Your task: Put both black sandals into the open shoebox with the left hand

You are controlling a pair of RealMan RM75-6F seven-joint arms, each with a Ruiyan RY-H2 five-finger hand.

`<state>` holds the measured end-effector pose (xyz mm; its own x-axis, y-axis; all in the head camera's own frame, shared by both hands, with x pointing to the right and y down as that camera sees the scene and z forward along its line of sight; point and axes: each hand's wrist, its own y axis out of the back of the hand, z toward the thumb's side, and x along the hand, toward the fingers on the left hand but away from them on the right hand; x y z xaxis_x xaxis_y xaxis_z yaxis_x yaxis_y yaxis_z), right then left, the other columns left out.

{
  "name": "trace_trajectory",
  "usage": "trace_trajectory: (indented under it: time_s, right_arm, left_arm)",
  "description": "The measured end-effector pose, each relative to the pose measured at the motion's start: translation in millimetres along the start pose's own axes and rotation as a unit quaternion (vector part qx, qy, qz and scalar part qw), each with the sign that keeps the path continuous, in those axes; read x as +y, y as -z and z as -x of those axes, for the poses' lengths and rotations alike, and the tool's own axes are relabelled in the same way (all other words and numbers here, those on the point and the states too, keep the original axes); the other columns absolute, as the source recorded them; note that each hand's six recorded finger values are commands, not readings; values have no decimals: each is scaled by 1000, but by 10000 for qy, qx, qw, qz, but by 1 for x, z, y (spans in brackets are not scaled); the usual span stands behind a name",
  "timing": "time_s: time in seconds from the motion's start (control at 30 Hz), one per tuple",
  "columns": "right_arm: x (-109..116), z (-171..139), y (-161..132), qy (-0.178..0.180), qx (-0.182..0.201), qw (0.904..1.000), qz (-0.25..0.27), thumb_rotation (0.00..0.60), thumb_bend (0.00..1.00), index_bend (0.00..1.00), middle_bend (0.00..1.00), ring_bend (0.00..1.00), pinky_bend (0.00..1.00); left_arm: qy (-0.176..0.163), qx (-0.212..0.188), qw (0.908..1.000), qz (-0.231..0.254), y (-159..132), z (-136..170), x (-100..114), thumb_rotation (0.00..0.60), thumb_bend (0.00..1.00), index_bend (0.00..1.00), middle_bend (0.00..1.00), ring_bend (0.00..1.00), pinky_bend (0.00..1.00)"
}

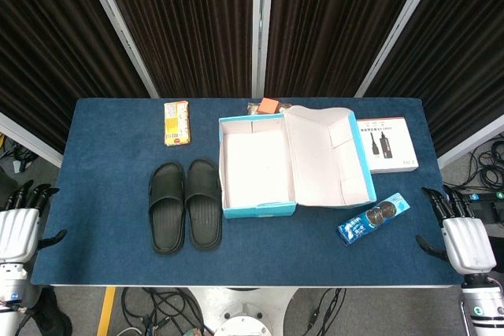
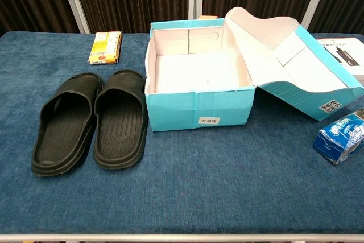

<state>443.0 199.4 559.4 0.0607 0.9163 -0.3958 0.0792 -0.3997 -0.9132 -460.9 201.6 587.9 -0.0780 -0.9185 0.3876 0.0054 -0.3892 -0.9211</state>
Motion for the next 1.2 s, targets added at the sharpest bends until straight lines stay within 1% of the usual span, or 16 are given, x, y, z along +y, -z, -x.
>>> trace_trajectory:
  time_s: [0.2, 0.37, 0.5, 0.57, 0.63, 0.67, 0.7, 0.73, 0.77, 0.8, 0.87, 0.9, 1.0, 1.1, 1.2]
  right_arm:
    - [0, 0, 0, -5, 8, 10000, 14, 600, 104, 88, 142, 0, 81]
    - [2, -1, 0, 43, 44, 10000, 19, 600, 104, 88, 142, 0, 81]
    - [5, 0, 2, 90, 63, 9999, 14, 600, 104, 88, 142, 0, 81]
    - [9, 1, 1, 129, 100, 9999, -15, 600, 104, 88, 142, 0, 81]
    - [13, 1, 1, 179, 141, 9997, -49, 600, 103, 88, 142, 0, 81]
    - [15, 2, 0, 213, 162, 9996, -73, 600, 104, 88, 142, 0, 81]
    - [18, 2, 1, 239, 175, 9995, -91, 600, 103, 88, 142, 0, 81]
    - [20, 2, 1, 267, 187, 9994, -113, 600, 104, 88, 142, 0, 81]
    - [24, 3, 0, 310, 204, 9992, -141, 600, 104, 88, 142, 0, 81]
    - [27, 3, 0, 344, 216, 9990, -160, 600, 104, 88, 142, 0, 81]
    - [32, 3, -1, 416, 253, 9986, -196, 600, 103, 88, 142, 0, 81]
    - [34, 3, -2, 441, 271, 9985, -205, 600, 103, 88, 142, 0, 81]
    - [39, 2, -3, 478, 312, 9981, -225, 600, 104, 88, 142, 0, 81]
    - [42, 1, -3, 491, 324, 9979, -257, 600, 104, 88, 142, 0, 81]
    - [44, 0, -3, 517, 311, 9978, -270, 600, 103, 88, 142, 0, 81]
  left_arm:
    - [5, -12, 10000, -11, -2, -1, 0, 600, 12, 219, 175, 62, 145]
    - [-57, -105, 9999, 2, -7, -6, 5, 600, 12, 219, 175, 62, 145]
    - [-134, -231, 9996, 76, -14, -18, 9, 600, 8, 219, 175, 66, 154]
    - [-119, -341, 9993, 125, -20, -27, 11, 600, 6, 219, 175, 99, 169]
    - [-60, -475, 9986, 230, -28, -37, 12, 600, 3, 219, 175, 161, 214]
    - [-21, -538, 9981, 305, -32, -42, 12, 600, 2, 219, 177, 211, 265]
    - [25, -605, 9974, 391, -36, -48, 13, 600, 2, 219, 179, 280, 337]
    - [98, -702, 9962, 502, -42, -55, 14, 600, 2, 219, 181, 370, 421]
    - [161, -779, 9951, 583, -47, -61, 14, 600, 2, 219, 183, 435, 475]
    - [234, -855, 9939, 660, -52, -67, 15, 600, 2, 219, 187, 539, 558]
    - [431, -1029, 9903, 829, -65, -81, 15, 600, 2, 219, 197, 635, 655]
    - [520, -1104, 9885, 894, -72, -88, 15, 600, 2, 219, 202, 665, 698]
    - [817, -1368, 9822, 995, -97, -110, 14, 600, 2, 217, 210, 704, 764]
    - [1089, -1636, 9765, 883, -127, -131, 12, 600, 0, 202, 206, 715, 783]
    - [1307, -1806, 9728, 625, -151, -145, 9, 600, 0, 164, 190, 717, 785]
